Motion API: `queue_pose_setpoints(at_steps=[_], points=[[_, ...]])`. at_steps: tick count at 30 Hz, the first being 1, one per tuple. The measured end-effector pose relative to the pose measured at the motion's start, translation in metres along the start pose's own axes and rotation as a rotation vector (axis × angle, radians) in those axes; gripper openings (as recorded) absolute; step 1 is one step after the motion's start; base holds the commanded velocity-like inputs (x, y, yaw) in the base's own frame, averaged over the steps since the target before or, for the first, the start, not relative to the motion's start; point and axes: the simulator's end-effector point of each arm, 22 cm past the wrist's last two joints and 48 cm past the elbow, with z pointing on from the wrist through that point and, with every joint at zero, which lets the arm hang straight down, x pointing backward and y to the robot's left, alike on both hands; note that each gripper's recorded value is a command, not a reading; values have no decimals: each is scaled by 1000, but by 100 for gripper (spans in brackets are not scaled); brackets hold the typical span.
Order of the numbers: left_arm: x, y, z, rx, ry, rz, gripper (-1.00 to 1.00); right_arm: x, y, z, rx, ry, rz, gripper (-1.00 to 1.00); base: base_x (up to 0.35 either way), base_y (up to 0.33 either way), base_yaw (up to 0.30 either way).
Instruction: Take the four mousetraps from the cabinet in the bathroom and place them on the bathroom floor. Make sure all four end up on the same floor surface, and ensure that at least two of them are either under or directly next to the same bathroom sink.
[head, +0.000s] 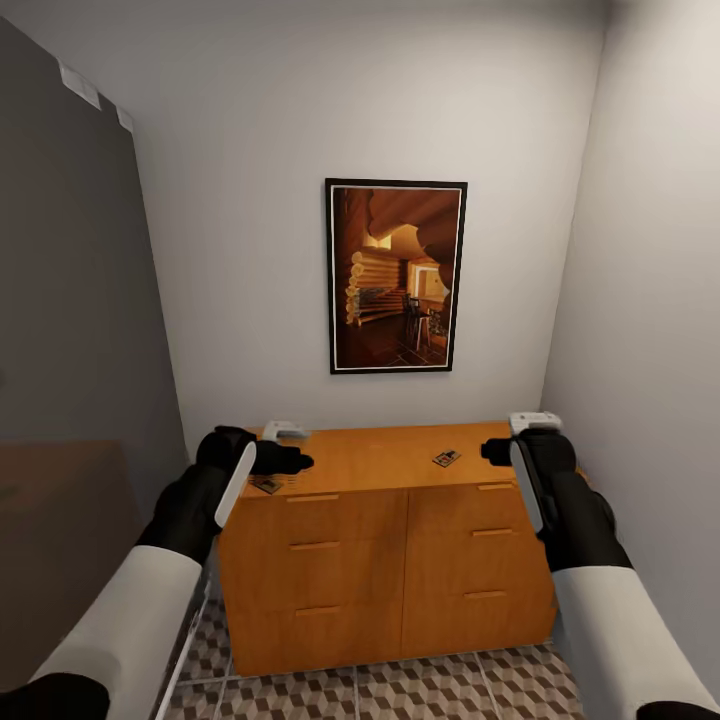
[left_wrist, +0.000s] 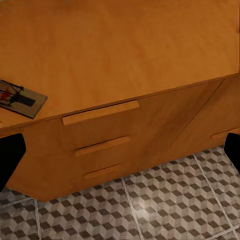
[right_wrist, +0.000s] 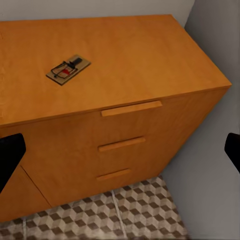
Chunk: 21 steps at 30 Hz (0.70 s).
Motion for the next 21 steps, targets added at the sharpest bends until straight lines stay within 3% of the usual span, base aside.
queue_pose_setpoints(at_steps=[10, 16, 21], points=[[-44, 4, -3, -10, -10, 5, 100, -9, 29, 13, 4, 62, -44, 100, 0, 0, 0], [-45, 15, 8, -27, 65, -11, 100, 5, 44, 21, 34, 121, -104, 100, 0, 0, 0], [-33, 39, 17, -64, 147, -33, 100, 23, 48, 31, 67, 178, -154, 100, 0, 0, 0]])
